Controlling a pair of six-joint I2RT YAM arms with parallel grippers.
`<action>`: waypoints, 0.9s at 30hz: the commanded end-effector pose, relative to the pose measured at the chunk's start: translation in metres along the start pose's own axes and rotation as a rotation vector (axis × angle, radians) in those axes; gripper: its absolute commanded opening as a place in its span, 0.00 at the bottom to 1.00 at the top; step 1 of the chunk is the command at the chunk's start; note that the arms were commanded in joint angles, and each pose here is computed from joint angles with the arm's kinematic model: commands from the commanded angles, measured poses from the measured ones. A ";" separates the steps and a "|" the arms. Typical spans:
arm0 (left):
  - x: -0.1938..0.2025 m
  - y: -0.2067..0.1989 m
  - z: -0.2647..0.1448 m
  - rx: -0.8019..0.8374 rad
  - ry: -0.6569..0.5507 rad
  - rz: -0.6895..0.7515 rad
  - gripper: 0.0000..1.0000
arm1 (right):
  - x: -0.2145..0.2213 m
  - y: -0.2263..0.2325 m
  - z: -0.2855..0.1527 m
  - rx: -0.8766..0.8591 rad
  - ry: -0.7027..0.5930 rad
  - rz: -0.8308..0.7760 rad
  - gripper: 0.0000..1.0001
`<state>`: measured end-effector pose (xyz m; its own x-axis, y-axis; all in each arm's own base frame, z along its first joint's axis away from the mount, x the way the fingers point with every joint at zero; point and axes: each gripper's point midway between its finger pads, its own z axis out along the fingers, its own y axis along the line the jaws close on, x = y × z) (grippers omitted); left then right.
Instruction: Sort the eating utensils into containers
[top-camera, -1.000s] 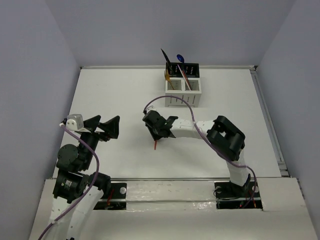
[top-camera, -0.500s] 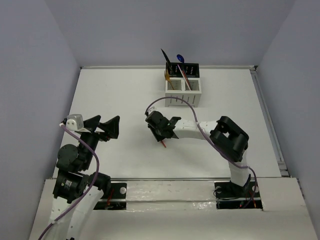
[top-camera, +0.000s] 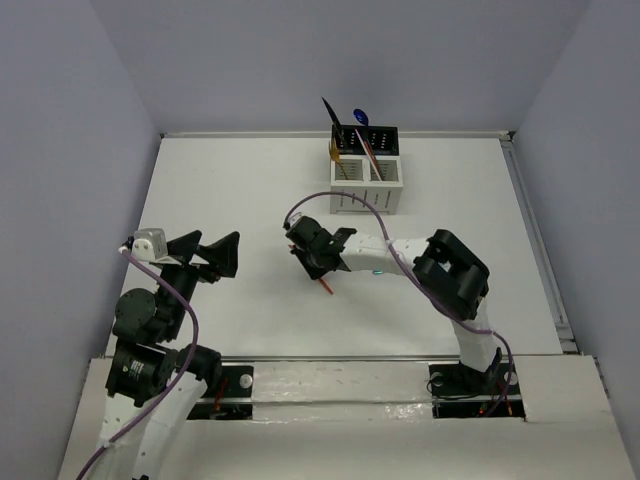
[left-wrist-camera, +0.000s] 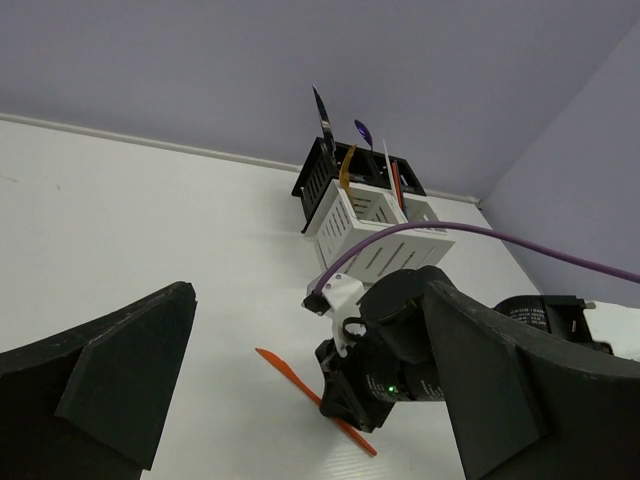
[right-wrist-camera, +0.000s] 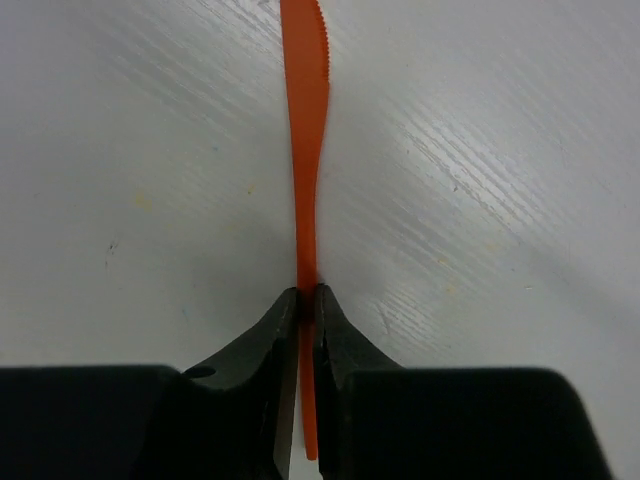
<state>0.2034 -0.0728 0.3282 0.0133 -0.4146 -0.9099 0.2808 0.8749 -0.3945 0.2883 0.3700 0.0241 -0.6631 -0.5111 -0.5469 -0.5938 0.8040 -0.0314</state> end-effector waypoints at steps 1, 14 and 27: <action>-0.004 -0.003 0.002 0.019 -0.024 -0.002 0.99 | 0.045 -0.005 0.017 0.013 0.154 -0.040 0.03; -0.004 -0.002 0.002 0.013 -0.020 -0.003 0.99 | -0.128 -0.017 -0.086 -0.016 -0.442 0.017 0.00; -0.002 -0.001 0.003 0.004 -0.008 -0.004 0.99 | -0.298 -0.170 -0.203 0.087 -1.095 0.225 0.00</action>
<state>0.2035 -0.0723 0.3262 0.0077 -0.4126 -0.9109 0.2756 0.8765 -0.3947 0.4619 0.3325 0.2923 -0.1718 0.0225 -0.9849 -0.4328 0.8964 0.0960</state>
